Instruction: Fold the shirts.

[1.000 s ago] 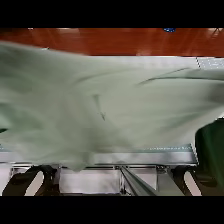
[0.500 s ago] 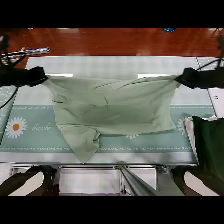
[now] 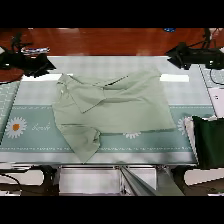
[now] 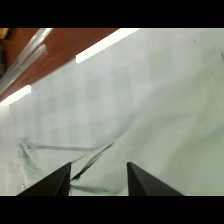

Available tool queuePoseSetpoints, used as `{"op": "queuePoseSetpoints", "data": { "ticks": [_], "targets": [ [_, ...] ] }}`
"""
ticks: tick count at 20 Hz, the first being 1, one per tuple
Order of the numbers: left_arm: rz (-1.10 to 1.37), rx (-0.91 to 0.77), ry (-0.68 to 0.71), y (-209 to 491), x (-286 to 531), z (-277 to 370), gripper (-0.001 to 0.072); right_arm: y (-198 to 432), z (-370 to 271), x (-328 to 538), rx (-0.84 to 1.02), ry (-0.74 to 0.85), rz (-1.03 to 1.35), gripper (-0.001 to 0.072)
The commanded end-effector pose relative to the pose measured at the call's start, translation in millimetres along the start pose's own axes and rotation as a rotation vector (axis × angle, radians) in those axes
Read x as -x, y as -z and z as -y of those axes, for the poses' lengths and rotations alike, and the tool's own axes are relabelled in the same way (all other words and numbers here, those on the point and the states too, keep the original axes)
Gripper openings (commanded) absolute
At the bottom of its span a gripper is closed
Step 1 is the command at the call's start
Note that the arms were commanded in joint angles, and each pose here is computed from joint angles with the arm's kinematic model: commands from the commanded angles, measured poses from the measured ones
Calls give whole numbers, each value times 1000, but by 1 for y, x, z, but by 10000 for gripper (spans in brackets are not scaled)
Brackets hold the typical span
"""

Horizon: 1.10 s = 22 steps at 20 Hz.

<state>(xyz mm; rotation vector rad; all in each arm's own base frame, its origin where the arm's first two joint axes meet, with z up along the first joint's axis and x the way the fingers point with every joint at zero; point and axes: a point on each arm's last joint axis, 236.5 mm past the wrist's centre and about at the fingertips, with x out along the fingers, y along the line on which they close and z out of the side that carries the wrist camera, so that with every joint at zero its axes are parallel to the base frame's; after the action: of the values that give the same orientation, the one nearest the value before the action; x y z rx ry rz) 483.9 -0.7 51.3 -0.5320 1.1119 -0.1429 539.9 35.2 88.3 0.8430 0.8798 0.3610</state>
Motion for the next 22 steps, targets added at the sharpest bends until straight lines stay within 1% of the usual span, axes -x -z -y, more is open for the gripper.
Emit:
{"op": "queuePoseSetpoints", "data": {
  "ticks": [1, 3, 4, 5, 6, 7, 10, 11, 12, 14, 17, 19, 22],
  "targets": [
    [-120, 86, -79, 23, 48, -60, 509, 10, 5, 58, 82, -4, -109, 406],
    [-203, 152, -80, 72, 51, -81, 509, 38, 44, 90, 117, 196, -168, 406],
    [-238, 191, -83, 104, 43, -91, 509, 56, 65, 104, 98, 289, -172, 406],
    [-261, 238, -89, 137, 35, -102, 509, 74, 81, 113, 68, 336, -158, 406],
    [-274, 299, -93, 165, 28, -113, 508, 96, 93, 119, 22, 346, -133, 406],
    [-280, 352, -61, 189, 22, -117, 508, 119, 102, 124, 0, 349, -113, 406],
    [-266, 520, 189, 227, 11, -99, 508, 181, 126, 144, -74, 376, -85, 406],
    [-258, 553, 234, 233, 9, -97, 508, 192, 128, 147, -96, 378, -52, 406],
    [-271, 577, 236, 244, 5, -98, 508, 198, 124, 147, -112, 360, -18, 406],
    [-291, 595, 221, 259, -6, -97, 509, 216, 116, 147, -118, 335, -34, 407],
    [-327, 543, 201, 269, -21, -87, 509, 228, 111, 146, -124, 319, -71, 407],
    [-373, 490, 192, 278, -31, -75, 509, 225, 109, 146, -149, 311, -52, 407],
    [-426, 433, 173, 289, -48, -62, 495, 202, 116, 153, -194, 311, 56, 407]
  ]
}}
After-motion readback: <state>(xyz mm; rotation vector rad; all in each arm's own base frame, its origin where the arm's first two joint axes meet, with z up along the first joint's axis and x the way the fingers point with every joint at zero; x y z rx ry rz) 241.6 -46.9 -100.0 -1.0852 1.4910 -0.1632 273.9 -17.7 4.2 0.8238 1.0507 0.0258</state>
